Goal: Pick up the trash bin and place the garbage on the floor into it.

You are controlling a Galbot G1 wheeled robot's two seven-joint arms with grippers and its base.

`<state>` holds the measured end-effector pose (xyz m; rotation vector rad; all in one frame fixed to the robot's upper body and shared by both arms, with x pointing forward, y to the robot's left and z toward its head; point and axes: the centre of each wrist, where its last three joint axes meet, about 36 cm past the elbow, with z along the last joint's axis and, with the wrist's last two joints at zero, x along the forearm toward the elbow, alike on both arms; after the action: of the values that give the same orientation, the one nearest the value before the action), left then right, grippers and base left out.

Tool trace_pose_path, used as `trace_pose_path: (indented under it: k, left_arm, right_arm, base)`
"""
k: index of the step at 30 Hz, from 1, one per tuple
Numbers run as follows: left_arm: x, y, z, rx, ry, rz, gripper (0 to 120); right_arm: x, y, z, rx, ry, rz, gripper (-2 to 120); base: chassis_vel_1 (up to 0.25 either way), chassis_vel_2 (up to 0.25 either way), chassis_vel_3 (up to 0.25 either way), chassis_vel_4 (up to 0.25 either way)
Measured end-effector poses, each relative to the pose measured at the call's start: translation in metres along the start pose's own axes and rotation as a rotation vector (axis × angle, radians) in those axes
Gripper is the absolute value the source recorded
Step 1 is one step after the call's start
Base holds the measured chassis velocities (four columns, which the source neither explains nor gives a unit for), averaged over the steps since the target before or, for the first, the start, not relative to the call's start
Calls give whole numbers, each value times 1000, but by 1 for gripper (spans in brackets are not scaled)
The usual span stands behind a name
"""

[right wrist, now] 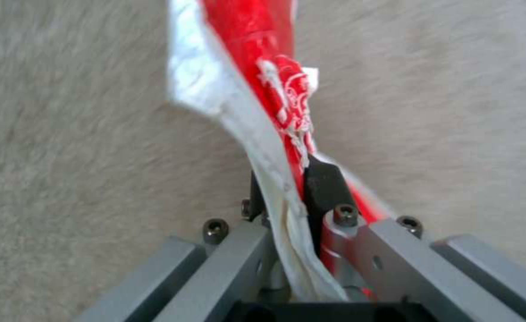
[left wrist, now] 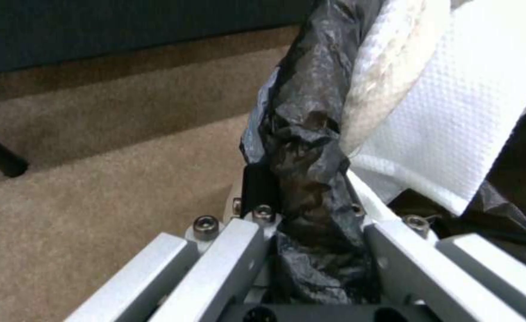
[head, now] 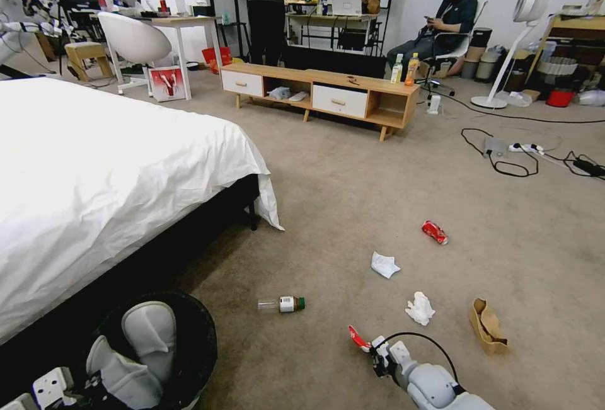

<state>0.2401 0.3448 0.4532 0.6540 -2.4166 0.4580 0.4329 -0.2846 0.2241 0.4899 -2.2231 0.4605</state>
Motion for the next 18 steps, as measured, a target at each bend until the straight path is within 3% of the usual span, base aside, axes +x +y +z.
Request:
trace_pose_path:
  k: [13, 18]
  left_arm:
    - [-5, -11, -6, 5, -6, 60, 3]
    - [-9, -19, -14, 34, -7, 118, 3]
  right_arm:
    - [79, -42, -35, -42, -171, 80, 0]
    - [146, -50, -71, -10, -303, 92, 0]
  base:
    - [0, 0, 0, 0]
    - [0, 0, 0, 0]
